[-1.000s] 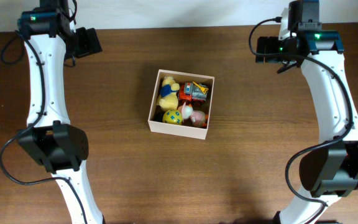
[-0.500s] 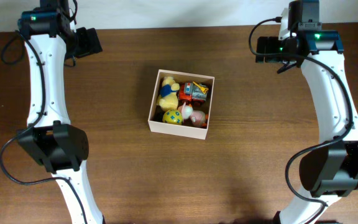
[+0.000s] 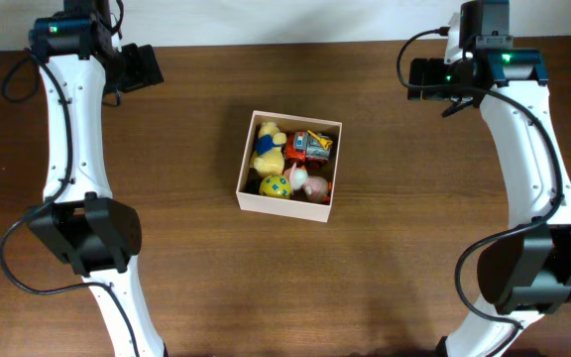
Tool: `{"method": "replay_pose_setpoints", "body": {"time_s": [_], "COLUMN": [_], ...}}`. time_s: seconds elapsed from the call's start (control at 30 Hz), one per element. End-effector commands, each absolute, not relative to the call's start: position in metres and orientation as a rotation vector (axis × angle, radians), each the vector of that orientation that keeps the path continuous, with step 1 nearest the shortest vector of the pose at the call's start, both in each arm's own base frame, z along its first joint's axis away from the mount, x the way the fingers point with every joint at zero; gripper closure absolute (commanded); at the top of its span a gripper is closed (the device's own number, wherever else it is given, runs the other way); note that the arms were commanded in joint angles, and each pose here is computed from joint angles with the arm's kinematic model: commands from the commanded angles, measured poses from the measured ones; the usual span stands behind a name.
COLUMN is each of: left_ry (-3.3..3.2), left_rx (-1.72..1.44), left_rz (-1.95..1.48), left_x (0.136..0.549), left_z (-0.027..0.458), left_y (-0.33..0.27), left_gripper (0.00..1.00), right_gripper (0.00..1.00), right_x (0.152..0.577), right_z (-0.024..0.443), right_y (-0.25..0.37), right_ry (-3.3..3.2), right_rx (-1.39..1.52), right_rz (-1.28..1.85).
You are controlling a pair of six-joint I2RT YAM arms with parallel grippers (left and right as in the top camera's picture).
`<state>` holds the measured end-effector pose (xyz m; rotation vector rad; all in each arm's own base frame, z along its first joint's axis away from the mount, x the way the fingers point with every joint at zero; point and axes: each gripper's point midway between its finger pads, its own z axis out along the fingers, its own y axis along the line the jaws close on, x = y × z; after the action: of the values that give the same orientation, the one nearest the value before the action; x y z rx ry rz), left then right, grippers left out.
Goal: Pack container
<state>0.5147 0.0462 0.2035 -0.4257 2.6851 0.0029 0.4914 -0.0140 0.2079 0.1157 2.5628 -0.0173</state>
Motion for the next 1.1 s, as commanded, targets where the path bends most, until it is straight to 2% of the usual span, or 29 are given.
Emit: {"method": "replay_pose_setpoints", "body": {"time_s": [0.0, 0.4, 0.53, 0.8, 1.07], "left_ry": [2.675, 2.675, 2.675, 2.675, 2.675], "left_rx": [-0.441, -0.441, -0.441, -0.441, -0.441], "left_rz": [0.009, 0.009, 0.009, 0.009, 0.009], "left_x": [0.516, 0.516, 0.516, 0.516, 0.516], "left_z": [0.206, 0.206, 0.206, 0.206, 0.206], "left_y": [0.048, 0.048, 0.048, 0.048, 0.048], "left_gripper": [0.01, 0.01, 0.01, 0.01, 0.01], "right_gripper": [0.01, 0.01, 0.01, 0.01, 0.01], "right_x": [0.49, 0.486, 0.476, 0.427, 0.343], "right_z": [0.23, 0.228, 0.245, 0.352, 0.458], "right_y": [-0.02, -0.019, -0.007, 0.02, 0.006], "right_ry": [2.512, 2.531, 2.513, 2.275, 1.985], "right_rx": [0.125, 0.123, 0.093, 0.013, 0.045], "right_rz": [-0.035, -0.032, 0.029, 0.059, 0.013]}}
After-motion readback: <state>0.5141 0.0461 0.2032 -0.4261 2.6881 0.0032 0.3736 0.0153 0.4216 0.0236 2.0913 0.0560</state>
